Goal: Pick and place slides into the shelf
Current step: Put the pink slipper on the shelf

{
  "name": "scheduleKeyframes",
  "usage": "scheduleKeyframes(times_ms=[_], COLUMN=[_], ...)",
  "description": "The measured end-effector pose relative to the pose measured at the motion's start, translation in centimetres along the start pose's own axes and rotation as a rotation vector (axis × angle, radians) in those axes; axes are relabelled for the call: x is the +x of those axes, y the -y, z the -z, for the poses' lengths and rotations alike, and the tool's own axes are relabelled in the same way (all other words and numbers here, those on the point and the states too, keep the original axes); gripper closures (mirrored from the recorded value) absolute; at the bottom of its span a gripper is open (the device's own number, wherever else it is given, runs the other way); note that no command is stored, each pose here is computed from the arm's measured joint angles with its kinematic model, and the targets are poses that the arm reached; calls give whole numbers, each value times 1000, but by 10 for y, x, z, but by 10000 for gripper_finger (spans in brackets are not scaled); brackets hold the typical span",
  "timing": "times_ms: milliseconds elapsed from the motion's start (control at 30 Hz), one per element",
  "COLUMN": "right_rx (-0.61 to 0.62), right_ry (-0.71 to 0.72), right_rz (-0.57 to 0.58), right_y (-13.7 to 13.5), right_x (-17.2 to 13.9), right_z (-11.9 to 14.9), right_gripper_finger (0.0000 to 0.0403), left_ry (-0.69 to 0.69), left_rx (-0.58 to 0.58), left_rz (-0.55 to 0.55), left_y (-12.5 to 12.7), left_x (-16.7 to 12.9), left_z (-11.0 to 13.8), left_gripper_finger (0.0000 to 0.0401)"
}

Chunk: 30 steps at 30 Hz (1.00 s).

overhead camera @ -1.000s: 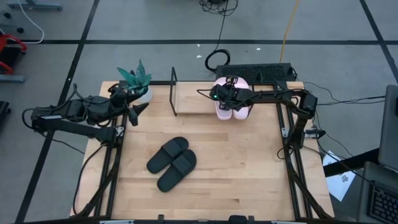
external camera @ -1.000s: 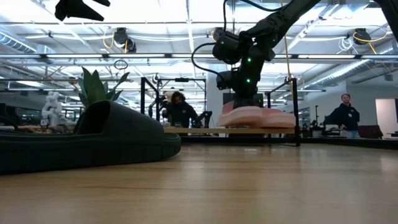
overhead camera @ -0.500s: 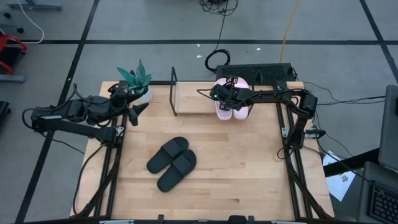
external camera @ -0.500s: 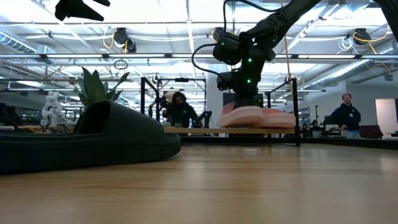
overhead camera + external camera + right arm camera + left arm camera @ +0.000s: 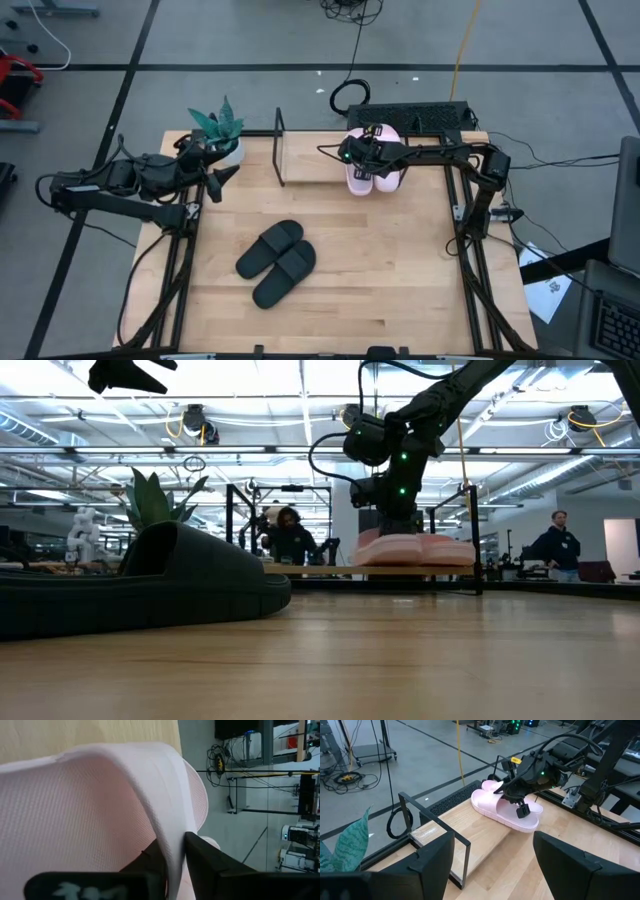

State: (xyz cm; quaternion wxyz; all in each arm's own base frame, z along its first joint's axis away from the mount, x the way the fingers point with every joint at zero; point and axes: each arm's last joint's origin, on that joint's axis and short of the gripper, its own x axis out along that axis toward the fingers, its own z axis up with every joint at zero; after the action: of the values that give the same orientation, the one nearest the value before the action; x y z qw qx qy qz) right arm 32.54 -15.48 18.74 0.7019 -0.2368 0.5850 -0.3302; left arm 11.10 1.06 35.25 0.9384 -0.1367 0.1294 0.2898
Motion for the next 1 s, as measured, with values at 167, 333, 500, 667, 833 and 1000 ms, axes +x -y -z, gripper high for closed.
scheduleKeyframes(times_ms=[167, 333, 500, 667, 833, 1000], right_rx=[-2, -12, -13, -13, -15, -19], right_ry=[0, -2, -2, -5, -20, -21], right_rz=[-3, -4, -2, 5, 45, 55], right_y=[0, 0, 0, 0, 1, 2], right_x=[0, 0, 0, 0, 0, 0], right_z=[0, 0, 0, 0, 0, 0], right_gripper_finger=[326, 303, 280, 269, 272, 277], left_ry=[0, -1, -1, -1, -1, -2], left_rx=[0, 1, 1, 1, -5, -6], left_rz=[0, 0, 0, 1, 1, 2], left_y=[0, 0, 0, 0, 0, 0], left_x=[0, 0, 0, 0, 0, 0], left_z=[0, 0, 0, 0, 0, 0], left_gripper_finger=[128, 128, 128, 128, 128, 128])
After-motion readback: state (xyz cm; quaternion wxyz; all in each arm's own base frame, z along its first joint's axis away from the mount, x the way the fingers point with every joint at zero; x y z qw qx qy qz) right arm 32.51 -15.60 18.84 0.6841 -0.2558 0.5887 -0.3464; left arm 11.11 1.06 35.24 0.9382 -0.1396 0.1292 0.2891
